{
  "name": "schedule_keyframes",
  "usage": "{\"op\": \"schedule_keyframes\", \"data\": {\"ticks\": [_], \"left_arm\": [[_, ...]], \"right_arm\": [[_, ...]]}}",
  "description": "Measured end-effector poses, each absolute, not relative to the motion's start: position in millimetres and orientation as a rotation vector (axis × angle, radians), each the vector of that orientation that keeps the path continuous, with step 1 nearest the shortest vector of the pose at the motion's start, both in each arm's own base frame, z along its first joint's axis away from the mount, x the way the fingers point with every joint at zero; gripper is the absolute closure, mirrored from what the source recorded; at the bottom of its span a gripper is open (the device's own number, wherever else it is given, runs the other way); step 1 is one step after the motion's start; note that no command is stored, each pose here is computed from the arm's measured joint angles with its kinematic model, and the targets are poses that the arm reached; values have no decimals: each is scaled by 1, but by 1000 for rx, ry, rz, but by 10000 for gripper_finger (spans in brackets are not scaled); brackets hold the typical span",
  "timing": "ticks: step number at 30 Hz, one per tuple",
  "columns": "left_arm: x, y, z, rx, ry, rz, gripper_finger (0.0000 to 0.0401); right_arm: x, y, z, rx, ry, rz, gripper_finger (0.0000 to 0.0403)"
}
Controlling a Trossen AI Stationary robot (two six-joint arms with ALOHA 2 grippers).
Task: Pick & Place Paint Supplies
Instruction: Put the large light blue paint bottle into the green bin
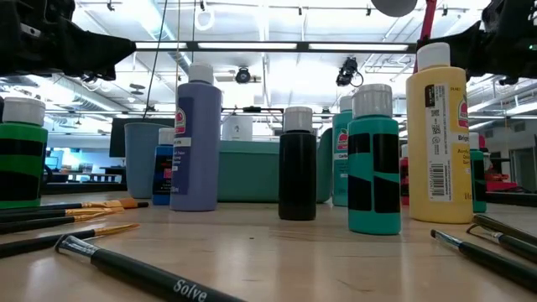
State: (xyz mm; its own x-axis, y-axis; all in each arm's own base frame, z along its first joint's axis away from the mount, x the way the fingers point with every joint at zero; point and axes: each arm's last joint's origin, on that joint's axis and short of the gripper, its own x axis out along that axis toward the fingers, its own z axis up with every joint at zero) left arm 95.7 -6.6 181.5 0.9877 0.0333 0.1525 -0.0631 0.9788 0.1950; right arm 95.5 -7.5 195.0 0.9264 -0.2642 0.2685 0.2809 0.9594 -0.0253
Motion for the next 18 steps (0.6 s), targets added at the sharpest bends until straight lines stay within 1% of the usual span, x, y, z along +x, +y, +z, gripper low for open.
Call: {"op": "schedule_keyframes", "data": {"ticks": [5,9,14,18], "left_arm": [[96,-7,181,153,-150,46,330],[96,-7,181,157,-149,49,330],[95,-4,182,185,-137,149,330],[94,-3,189,189,-156,179,330]], "right_arm": [[101,-7,191,0,-227,-271,344],[104,-7,195,3,-262,-271,312],[106,-6,204,-48,-350,-236,270],[110,-6,204,-32,-347,-225,245]]}}
